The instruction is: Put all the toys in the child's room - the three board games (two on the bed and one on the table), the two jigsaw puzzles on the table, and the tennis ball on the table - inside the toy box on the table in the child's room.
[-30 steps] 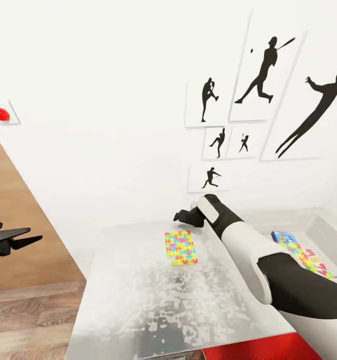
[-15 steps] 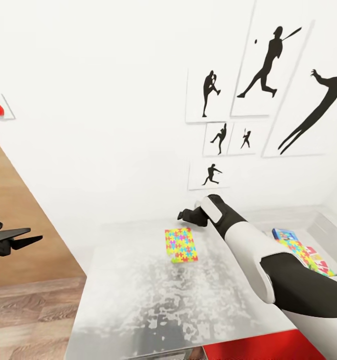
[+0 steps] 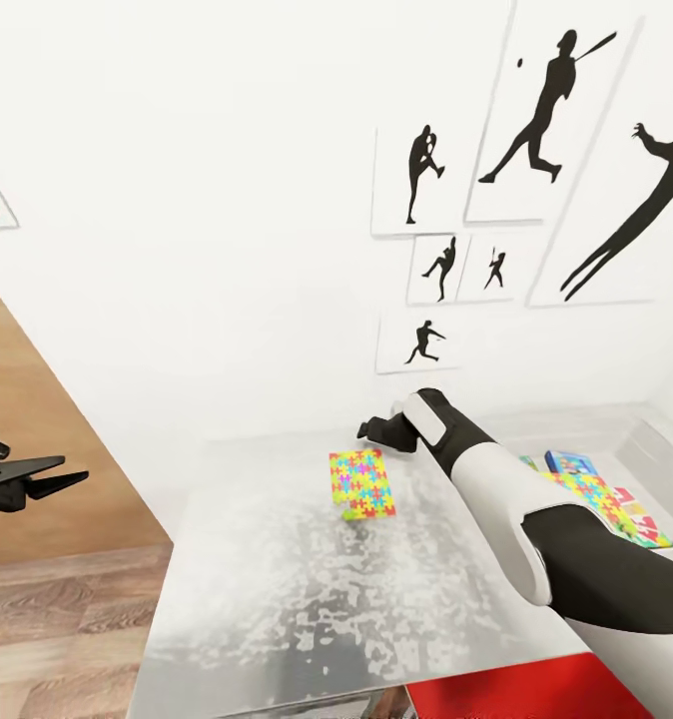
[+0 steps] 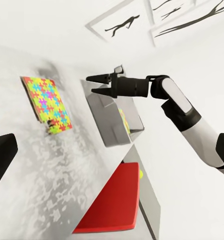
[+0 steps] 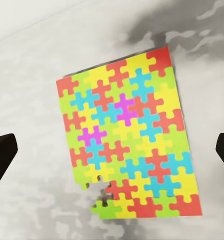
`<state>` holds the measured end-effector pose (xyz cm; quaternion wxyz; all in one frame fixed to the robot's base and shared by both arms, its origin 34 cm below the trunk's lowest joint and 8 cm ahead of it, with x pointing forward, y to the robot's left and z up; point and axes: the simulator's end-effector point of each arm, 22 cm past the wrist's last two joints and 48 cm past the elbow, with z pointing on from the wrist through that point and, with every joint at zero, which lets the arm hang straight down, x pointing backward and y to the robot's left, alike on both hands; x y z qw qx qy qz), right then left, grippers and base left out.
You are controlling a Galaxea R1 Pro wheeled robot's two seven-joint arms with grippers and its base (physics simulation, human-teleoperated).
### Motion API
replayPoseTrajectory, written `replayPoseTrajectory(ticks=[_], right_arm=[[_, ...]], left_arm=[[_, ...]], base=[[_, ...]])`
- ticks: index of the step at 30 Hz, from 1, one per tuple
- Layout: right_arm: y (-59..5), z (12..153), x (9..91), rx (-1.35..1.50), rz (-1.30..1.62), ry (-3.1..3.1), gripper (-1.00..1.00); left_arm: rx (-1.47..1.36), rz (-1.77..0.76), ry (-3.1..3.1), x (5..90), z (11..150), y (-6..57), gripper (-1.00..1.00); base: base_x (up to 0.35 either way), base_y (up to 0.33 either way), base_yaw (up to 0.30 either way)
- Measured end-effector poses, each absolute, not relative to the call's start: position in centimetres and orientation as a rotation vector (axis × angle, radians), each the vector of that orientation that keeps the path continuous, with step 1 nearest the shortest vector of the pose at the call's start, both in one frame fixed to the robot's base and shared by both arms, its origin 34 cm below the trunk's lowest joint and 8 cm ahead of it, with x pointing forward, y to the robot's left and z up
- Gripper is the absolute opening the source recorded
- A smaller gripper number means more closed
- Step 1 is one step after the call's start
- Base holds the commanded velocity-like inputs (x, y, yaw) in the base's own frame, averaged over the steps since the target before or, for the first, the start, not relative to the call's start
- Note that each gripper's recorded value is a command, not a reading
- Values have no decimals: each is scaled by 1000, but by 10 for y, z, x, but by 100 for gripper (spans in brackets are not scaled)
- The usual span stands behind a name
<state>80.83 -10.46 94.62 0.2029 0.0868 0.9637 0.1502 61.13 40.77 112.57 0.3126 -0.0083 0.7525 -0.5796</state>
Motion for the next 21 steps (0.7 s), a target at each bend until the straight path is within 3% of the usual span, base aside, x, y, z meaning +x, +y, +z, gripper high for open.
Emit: replayPoseTrajectory(ticks=[21], right_arm=[[-113, 921, 811, 279, 405, 2698, 100]], left_arm=[[-47, -1526, 2018, 615, 1110, 411, 100]], base=[[0, 0, 0]])
